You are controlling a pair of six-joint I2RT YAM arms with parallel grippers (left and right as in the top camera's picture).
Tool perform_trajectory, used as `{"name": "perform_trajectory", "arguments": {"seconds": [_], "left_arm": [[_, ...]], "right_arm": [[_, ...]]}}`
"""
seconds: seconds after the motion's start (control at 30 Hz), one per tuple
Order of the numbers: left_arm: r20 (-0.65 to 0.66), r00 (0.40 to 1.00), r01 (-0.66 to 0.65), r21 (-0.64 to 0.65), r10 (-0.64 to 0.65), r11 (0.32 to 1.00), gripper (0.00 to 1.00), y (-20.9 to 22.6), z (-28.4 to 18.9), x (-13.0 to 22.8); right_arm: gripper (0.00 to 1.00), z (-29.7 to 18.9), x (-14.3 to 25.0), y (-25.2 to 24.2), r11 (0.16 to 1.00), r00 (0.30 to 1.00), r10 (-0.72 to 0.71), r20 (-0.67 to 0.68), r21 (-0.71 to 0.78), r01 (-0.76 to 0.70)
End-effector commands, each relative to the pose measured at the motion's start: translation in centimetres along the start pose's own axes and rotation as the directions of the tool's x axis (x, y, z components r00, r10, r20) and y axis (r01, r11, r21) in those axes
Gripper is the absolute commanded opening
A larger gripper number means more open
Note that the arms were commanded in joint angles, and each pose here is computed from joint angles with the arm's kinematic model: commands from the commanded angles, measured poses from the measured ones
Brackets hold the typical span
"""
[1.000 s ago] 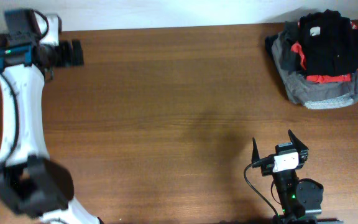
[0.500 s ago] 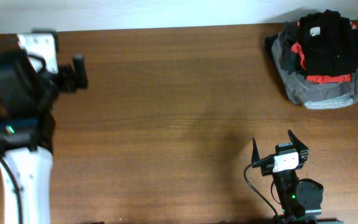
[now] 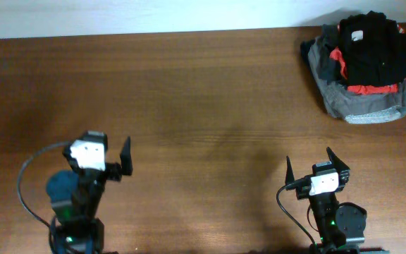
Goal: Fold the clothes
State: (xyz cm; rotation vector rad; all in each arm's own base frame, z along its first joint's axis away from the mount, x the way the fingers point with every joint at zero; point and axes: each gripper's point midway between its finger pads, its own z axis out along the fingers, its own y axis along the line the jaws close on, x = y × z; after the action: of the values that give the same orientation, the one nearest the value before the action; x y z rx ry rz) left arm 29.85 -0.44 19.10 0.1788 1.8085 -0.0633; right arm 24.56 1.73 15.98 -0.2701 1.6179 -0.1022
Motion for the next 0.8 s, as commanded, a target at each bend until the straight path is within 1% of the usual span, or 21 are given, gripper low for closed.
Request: {"name": "perform_trajectory", "arguments": {"seconds": [0.0, 0.17, 0.33, 0.57, 0.7, 0.77], "left_arm": [[0.017, 1.0, 0.0, 0.014, 0.0, 1.0, 0.99, -0.7, -0.6, 1.7], [0.033, 0.999, -0.005, -0.014, 0.005, 1.0, 0.99, -0.8, -1.5, 3.9], [0.065, 0.998, -0.016, -0.007, 0.017, 1.0, 0.99, -1.5, -2.1, 5.4], [0.098, 0.995, -0.033, -0.022, 0.036, 0.999, 0.99, -1.6, -2.9, 5.7], [0.052, 0.998, -0.022, -0.022, 0.023, 1.0, 0.99, -1.8, -3.2, 7.0], [0.084, 0.996, -0.03, -0.036, 0.033, 0.999, 0.99, -1.6, -3.4, 6.2]], "right_arm": [[0.99, 0.0, 0.3, -0.3, 1.0, 1.0, 0.009, -0.004, 0.017, -0.009], [0.99, 0.0, 0.3, -0.3, 1.0, 1.0, 0.009, -0.004, 0.017, -0.009], [0.98, 0.0, 0.3, -0.3, 1.0, 1.0, 0.009, -0.005, 0.017, -0.009], [0.99, 0.0, 0.3, -0.3, 1.0, 1.0, 0.009, -0.004, 0.017, -0.009], [0.99, 0.0, 0.3, -0.3, 1.0, 1.0, 0.009, -0.004, 0.017, -0.009], [0.99, 0.0, 0.3, -0.3, 1.0, 1.0, 0.008, -0.004, 0.017, -0.008]]}}
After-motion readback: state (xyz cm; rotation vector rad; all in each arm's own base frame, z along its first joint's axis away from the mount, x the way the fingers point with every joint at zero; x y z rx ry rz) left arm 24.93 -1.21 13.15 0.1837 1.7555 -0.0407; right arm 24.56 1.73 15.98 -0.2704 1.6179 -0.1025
